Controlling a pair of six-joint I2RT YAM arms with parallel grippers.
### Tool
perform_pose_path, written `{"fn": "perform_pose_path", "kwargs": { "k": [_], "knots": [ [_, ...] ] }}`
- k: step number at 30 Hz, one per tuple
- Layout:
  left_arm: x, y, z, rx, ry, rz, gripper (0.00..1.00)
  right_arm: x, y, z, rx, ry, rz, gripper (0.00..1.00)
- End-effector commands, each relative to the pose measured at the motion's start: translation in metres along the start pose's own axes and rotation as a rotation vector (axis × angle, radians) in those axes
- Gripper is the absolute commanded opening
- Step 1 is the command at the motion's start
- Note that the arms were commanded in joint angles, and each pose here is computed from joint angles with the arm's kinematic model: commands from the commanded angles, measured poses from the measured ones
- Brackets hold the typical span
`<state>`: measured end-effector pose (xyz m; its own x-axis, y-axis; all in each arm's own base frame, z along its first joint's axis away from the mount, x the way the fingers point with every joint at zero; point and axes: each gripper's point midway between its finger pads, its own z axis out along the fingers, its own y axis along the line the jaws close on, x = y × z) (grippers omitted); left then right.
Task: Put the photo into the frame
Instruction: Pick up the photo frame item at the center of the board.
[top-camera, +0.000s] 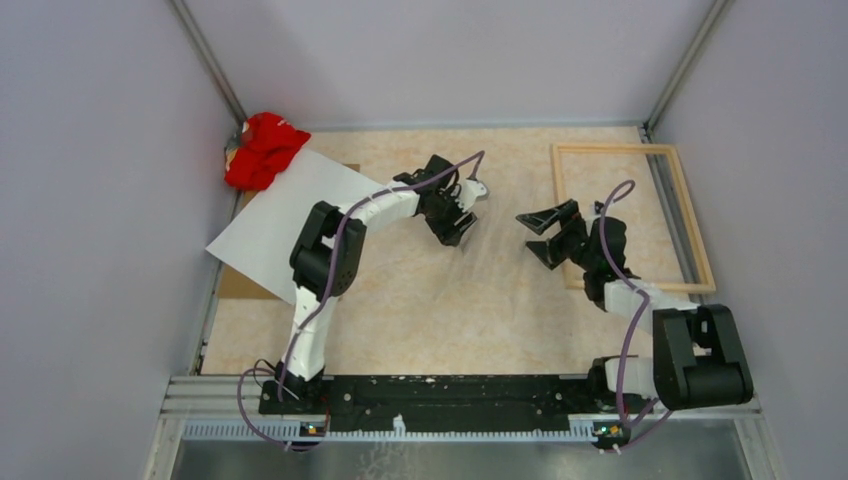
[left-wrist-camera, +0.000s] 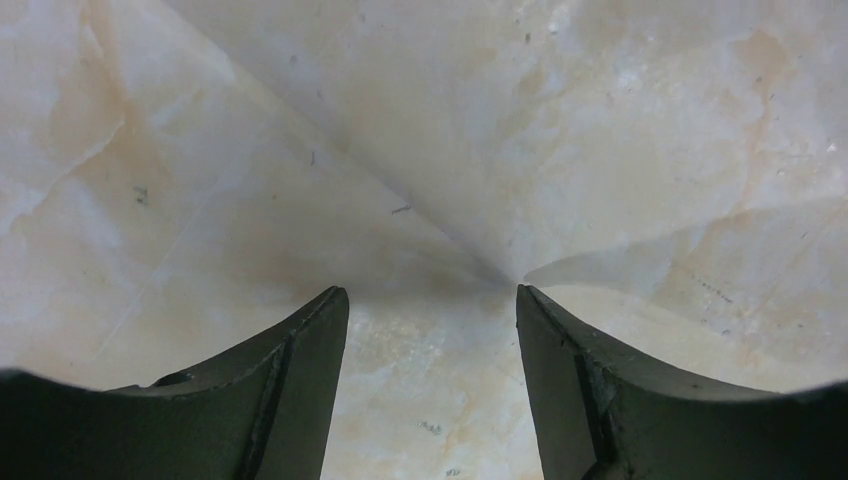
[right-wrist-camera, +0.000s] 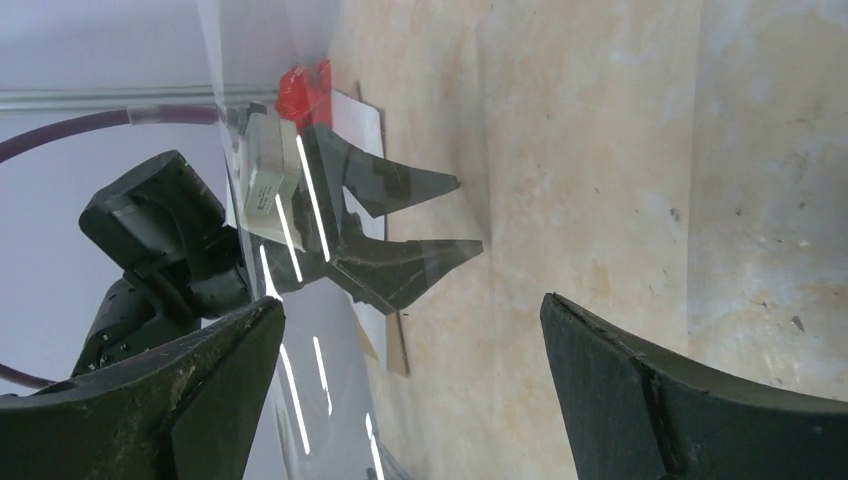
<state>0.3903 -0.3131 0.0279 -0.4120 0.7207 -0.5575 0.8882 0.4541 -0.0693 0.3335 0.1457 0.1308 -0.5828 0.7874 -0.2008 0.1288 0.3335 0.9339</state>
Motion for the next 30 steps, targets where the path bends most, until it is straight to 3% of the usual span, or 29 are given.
{"fn": "perform_pose_path", "kwargs": {
  "k": [1, 30],
  "knots": [
    [0.037, -0.047, 0.033, 0.161, 0.132, -0.052, 0.70, -0.004, -0.001, -0.009, 0.009, -0.011, -0.040, 0.99],
    [0.032, -0.096, 0.061, 0.285, 0.149, -0.125, 0.70, -0.056, -0.030, -0.040, 0.224, -0.122, -0.144, 0.99]
  ]
}}
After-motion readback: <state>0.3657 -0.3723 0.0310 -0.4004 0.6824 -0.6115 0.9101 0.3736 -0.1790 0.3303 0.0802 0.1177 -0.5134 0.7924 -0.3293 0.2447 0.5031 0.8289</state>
